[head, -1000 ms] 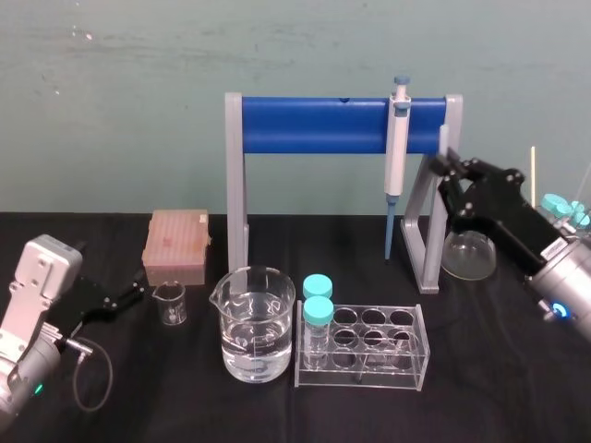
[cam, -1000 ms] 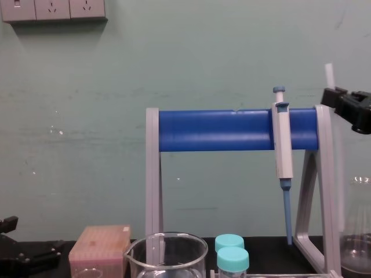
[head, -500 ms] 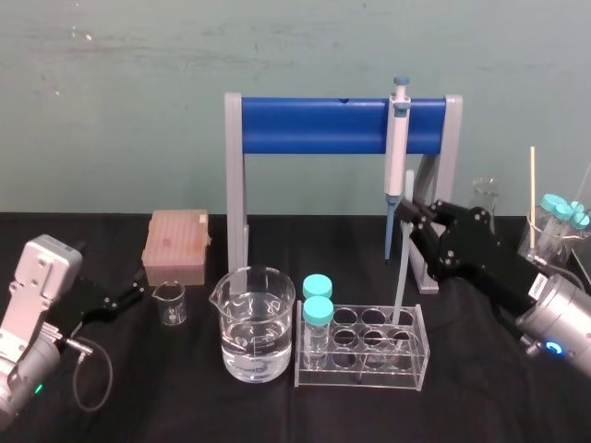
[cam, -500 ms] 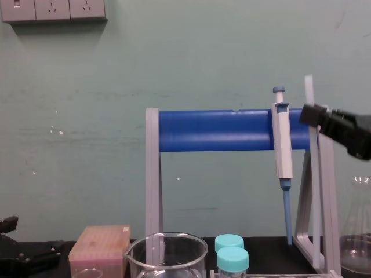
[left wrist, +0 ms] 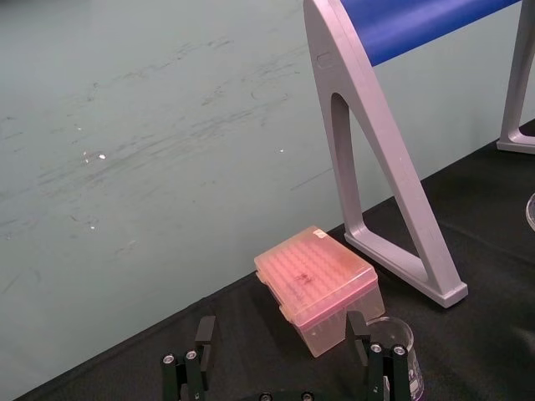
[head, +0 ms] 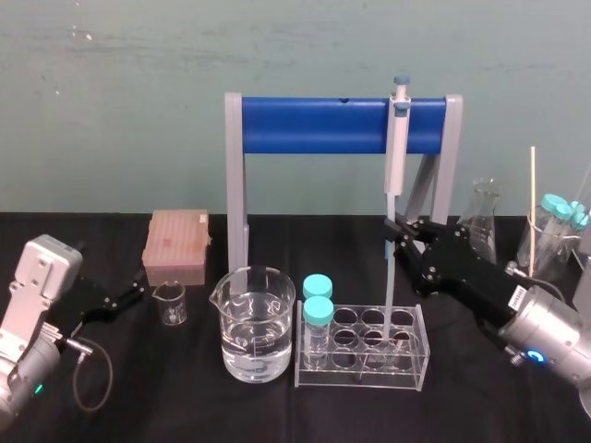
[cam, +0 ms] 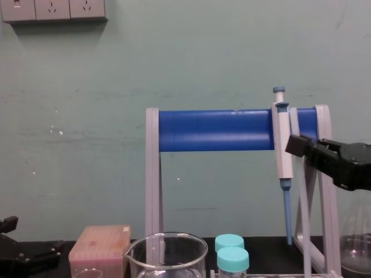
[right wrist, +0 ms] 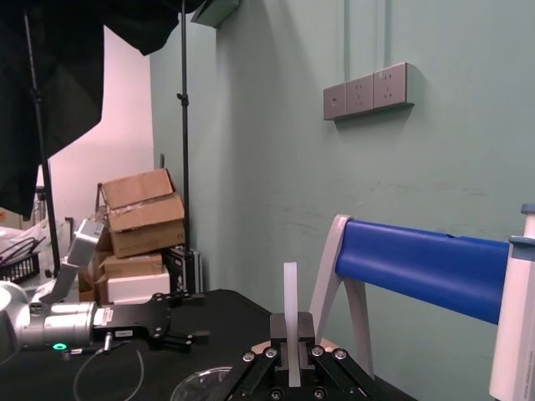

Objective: Pick up the stirring rod with one hand, then place it down.

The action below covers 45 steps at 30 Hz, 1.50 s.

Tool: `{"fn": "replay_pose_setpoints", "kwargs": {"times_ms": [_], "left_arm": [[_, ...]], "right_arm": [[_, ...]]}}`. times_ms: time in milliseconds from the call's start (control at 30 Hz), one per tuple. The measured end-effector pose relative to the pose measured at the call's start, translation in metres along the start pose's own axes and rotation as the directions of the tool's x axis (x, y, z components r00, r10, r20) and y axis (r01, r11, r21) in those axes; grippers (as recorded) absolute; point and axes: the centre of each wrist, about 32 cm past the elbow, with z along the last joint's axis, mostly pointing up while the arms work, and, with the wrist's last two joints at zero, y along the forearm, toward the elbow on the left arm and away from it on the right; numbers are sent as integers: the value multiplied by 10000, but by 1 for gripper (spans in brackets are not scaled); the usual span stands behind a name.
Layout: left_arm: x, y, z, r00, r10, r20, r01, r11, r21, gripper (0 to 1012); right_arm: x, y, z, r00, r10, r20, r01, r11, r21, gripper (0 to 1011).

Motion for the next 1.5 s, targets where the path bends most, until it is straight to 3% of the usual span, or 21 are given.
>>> {"fn": "replay_pose_setpoints", "kwargs": {"times_ms": [333,667,1500], "left_arm": [[0,0,0,10000,1,0,-1,10000,0,1000],[0,0,0,10000,0,0,0,10000,0,1000],[0,0,0,10000,0,0,0,10000,1,1000]], "right_arm": [[38,133,-117,9999,53,-98,-55,9998,-167,64],[76,181,-253,9997,-73,-212,57,9971,-756,64],[16,187,-435,9982,-213,-566,111,9847,-1737,64]]}}
